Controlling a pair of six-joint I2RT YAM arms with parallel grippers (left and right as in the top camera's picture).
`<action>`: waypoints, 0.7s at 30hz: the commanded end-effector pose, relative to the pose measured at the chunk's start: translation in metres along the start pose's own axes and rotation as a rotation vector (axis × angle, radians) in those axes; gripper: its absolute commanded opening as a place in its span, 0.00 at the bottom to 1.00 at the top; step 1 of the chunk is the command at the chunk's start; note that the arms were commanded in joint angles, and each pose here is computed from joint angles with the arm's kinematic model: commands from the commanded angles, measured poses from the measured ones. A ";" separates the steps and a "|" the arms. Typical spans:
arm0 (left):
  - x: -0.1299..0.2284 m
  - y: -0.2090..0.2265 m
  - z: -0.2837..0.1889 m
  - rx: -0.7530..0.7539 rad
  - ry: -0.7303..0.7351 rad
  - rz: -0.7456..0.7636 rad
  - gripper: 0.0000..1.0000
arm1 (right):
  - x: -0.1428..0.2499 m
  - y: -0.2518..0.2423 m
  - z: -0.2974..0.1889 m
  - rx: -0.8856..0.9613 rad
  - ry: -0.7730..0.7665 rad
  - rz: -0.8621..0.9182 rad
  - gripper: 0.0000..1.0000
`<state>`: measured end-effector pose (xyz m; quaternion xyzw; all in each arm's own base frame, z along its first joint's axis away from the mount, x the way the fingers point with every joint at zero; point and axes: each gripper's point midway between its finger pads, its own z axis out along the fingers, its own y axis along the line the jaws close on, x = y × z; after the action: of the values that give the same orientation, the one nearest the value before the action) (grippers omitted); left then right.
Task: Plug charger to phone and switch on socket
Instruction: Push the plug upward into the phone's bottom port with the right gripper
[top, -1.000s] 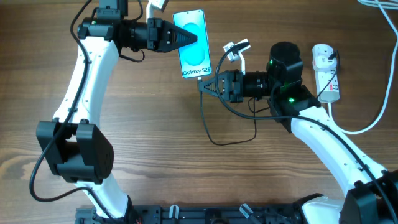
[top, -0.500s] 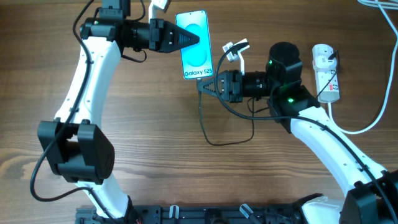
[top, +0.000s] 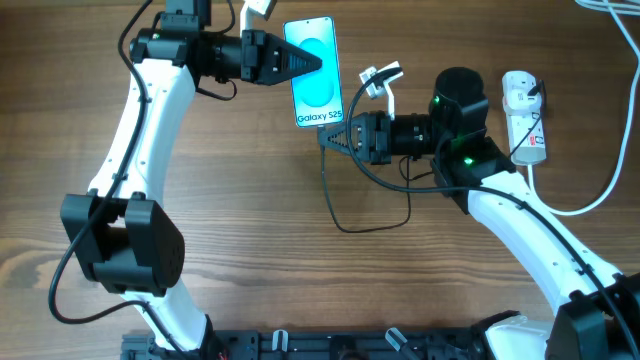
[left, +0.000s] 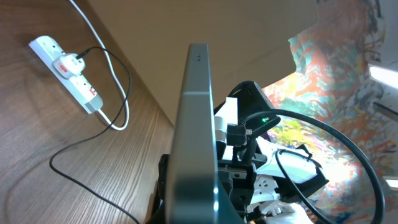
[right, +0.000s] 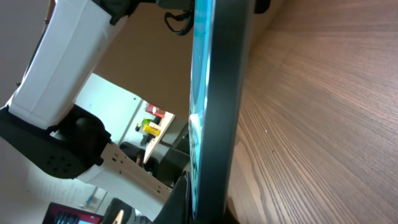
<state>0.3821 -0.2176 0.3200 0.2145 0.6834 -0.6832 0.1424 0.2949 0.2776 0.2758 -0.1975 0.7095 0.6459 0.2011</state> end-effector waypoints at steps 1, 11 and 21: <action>0.008 -0.019 0.021 0.058 0.049 0.018 0.04 | -0.021 -0.009 -0.006 0.053 -0.086 -0.030 0.04; 0.014 -0.021 0.028 0.066 0.068 -0.020 0.04 | -0.030 -0.011 -0.012 0.066 -0.122 -0.044 0.04; 0.018 -0.023 0.036 0.075 0.086 -0.028 0.04 | -0.043 -0.008 -0.019 0.065 -0.168 -0.064 0.04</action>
<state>0.3769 -0.2242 0.3230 0.2144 0.6847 -0.6843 0.1304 0.2914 0.2733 0.2812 -0.2111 0.6952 0.6570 0.2012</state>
